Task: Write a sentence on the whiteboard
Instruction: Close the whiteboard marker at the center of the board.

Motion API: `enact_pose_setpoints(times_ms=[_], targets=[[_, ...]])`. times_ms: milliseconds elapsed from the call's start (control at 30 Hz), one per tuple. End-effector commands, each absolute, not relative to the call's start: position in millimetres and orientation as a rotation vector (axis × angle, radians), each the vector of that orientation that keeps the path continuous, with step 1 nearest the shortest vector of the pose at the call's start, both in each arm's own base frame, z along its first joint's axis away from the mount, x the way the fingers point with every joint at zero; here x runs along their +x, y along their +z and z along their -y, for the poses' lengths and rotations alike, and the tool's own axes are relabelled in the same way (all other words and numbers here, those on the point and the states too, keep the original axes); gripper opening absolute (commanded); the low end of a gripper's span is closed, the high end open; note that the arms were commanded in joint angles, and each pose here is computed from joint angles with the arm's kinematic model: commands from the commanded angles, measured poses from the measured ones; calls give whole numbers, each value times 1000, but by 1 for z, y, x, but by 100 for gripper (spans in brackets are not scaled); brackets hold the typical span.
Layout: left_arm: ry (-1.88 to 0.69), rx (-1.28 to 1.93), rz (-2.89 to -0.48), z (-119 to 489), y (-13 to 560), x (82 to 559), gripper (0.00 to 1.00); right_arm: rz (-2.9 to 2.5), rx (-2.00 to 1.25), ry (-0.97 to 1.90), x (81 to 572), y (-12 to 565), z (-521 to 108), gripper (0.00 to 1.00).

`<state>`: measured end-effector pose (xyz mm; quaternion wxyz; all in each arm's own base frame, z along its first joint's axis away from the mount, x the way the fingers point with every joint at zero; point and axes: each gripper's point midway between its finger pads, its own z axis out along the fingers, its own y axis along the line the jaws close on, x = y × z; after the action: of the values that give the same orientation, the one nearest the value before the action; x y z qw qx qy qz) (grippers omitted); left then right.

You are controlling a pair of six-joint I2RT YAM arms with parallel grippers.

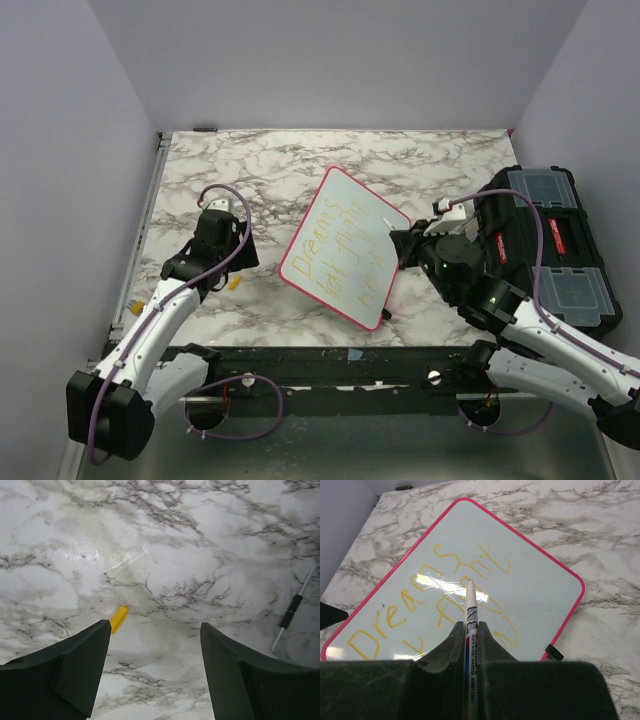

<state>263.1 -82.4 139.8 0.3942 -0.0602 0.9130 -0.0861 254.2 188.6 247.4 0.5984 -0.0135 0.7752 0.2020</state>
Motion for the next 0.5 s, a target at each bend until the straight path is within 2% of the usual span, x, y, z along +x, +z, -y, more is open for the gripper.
enact_pose_setpoints(times_ms=[0, 467], targets=[[-130, -361, -2390, 58, 108, 257, 72, -1814, -21, 481, 251, 240, -187, 1], [-205, -503, -2572, 60, 45, 252, 68, -1818, -11, 491, 246, 238, -183, 1]])
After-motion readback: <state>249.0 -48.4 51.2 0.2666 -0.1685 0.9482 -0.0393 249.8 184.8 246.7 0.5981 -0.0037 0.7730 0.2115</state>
